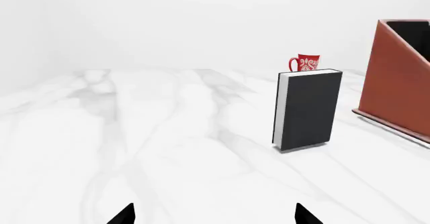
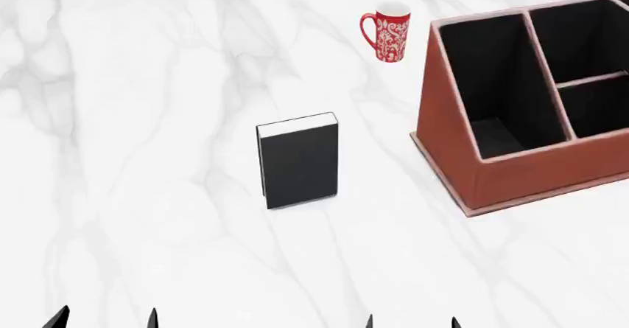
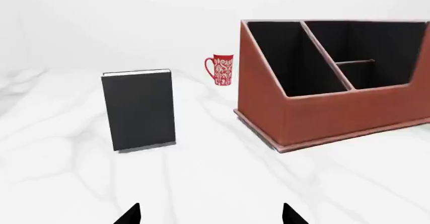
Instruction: Pick up the book and place it in the right compartment of the caddy.
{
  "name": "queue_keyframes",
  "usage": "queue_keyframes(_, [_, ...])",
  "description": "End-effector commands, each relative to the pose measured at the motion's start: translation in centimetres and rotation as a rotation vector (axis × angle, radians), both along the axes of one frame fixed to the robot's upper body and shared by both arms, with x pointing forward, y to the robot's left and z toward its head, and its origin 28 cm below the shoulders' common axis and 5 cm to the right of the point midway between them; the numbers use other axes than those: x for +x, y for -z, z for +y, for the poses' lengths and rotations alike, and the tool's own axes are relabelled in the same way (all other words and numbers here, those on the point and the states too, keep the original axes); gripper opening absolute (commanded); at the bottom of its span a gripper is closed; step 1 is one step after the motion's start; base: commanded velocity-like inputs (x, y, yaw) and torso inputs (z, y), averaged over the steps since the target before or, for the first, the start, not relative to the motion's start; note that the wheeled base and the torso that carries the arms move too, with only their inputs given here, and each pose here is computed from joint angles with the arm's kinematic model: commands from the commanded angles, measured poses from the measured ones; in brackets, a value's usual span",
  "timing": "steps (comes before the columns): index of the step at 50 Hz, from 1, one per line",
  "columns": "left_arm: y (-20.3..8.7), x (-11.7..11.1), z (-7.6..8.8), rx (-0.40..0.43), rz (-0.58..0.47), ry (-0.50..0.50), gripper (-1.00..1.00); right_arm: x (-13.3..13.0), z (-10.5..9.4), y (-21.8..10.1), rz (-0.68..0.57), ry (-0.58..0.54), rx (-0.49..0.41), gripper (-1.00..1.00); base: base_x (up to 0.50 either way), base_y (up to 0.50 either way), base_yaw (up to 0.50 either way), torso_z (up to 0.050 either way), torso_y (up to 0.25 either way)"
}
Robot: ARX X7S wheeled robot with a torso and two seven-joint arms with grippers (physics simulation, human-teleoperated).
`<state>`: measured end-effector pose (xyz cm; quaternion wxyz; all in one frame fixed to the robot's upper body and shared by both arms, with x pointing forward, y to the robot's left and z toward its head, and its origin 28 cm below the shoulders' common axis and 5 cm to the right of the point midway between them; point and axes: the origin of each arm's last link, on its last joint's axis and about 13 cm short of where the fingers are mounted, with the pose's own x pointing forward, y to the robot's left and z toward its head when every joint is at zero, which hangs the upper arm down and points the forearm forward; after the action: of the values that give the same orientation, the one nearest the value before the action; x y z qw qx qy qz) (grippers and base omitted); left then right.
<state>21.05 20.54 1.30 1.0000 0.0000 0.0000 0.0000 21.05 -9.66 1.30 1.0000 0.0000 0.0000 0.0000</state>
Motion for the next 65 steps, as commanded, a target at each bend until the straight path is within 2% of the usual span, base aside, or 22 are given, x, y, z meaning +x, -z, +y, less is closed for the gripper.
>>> queue_keyframes(1, [0.1,-0.1,0.0,0.012,0.004,-0.001,1.0,-0.2,0.1,-0.2,-0.01,-0.001,-0.011,1.0,0.0,0.0,0.0,0.0,0.0])
queue_keyframes(15, [-0.1,0.0,0.0,0.003,0.015,0.009,1.0,-0.5,0.2,-0.8,-0.009,-0.011,-0.007,1.0,0.0,0.0,0.0,0.0,0.0])
queue_keyframes(16, [0.0,0.4,0.2,0.007,0.015,-0.031,1.0,-0.5,0.1,-0.5,-0.033,0.029,-0.061,1.0,0.0,0.0,0.0,0.0,0.0])
queue_keyframes(17, [-0.1,0.0,0.0,0.003,-0.008,-0.006,1.0,-0.7,0.1,-0.5,-0.018,-0.014,-0.011,1.0,0.0,0.0,0.0,0.0,0.0])
queue_keyframes(23, [-0.1,0.2,0.1,0.002,-0.008,-0.009,1.0,-1.1,0.4,-0.8,-0.019,-0.017,-0.029,1.0,0.0,0.0,0.0,0.0,0.0])
queue_keyframes(27, [0.0,0.3,0.1,0.012,-0.002,-0.013,1.0,-1.1,0.3,-1.0,-0.007,-0.029,0.0,1.0,0.0,-0.42,0.0,0.0,0.0])
queue_keyframes(43, [0.2,0.3,-0.1,0.024,0.007,0.005,1.0,-1.3,0.4,-1.0,-0.004,-0.039,-0.017,1.0,0.0,-0.49,0.0,0.0,0.0])
queue_keyframes(55, [0.0,0.3,0.0,0.016,0.012,0.003,1.0,-1.1,0.4,-1.0,0.007,-0.006,-0.013,1.0,0.0,-0.04,0.0,0.0,0.0])
queue_keyframes(56, [-0.3,0.4,0.2,0.015,0.009,-0.006,1.0,-1.0,0.5,-1.5,0.03,-0.029,0.02,1.0,0.0,0.0,0.0,0.0,0.0])
queue_keyframes(59, [-1.1,0.6,0.6,0.015,0.011,-0.035,1.0,-0.8,0.5,-2.2,0.026,-0.018,0.013,1.0,0.0,0.0,0.0,0.0,0.0])
queue_keyframes(62, [-3.6,1.0,2.2,0.029,-0.003,-0.142,1.0,0.0,0.4,-4.5,0.041,-0.033,0.021,1.0,0.0,0.0,0.0,0.0,0.0])
queue_keyframes(63, [-4.9,1.0,3.3,0.043,-0.01,-0.206,1.0,0.7,0.3,-6.2,0.045,-0.032,0.017,1.0,0.0,0.0,0.0,0.0,0.0])
queue_keyframes(65, [-6.4,0.9,4.6,0.063,-0.028,-0.271,1.0,1.1,0.1,-8.2,0.029,-0.032,0.017,1.0,0.0,0.0,0.0,0.0,0.0])
